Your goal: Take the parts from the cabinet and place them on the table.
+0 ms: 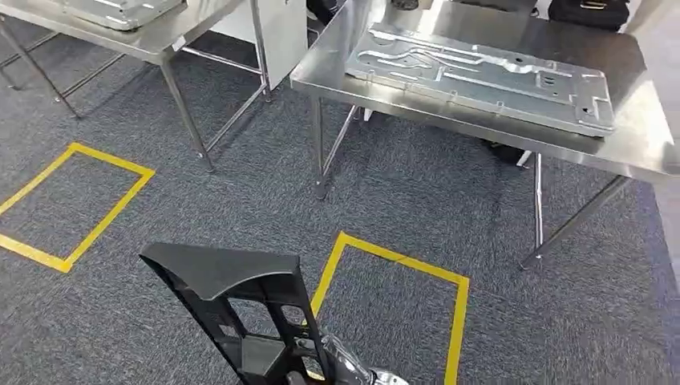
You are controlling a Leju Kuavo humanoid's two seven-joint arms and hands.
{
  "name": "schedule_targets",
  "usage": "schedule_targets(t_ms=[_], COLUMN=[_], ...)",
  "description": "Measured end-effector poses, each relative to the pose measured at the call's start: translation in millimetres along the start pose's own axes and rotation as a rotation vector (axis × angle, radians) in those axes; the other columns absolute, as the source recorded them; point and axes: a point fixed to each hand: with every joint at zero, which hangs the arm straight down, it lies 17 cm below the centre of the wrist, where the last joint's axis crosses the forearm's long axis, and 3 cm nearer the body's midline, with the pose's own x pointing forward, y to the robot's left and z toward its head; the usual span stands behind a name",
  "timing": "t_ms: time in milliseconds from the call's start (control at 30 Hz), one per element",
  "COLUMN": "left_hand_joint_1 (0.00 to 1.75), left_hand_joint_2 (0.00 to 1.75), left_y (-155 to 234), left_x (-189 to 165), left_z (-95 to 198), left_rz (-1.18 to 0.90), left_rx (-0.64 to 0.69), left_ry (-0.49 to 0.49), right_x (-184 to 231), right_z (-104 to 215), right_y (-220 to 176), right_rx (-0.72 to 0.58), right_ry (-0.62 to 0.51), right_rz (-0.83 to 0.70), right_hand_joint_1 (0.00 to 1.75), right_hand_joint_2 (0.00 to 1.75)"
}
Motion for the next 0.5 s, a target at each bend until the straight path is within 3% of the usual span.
schedule_targets(t_ms=[500], left_hand_joint_1=[0.00], left_hand_joint_2=[1.75], left_y=[1.4], left_x=[8.3], left_z=[-1.4], left_rz=[-0.023], left_rx=[-0.007], left_ry=[-0.012], right_x=[-0.3], right_z=[4.9], right_y=[0.6], right_rx=[-0.013], right_ry=[0.003], right_rz=[-0.008], right_hand_joint_1=[1.75], right_hand_joint_2=[1.75])
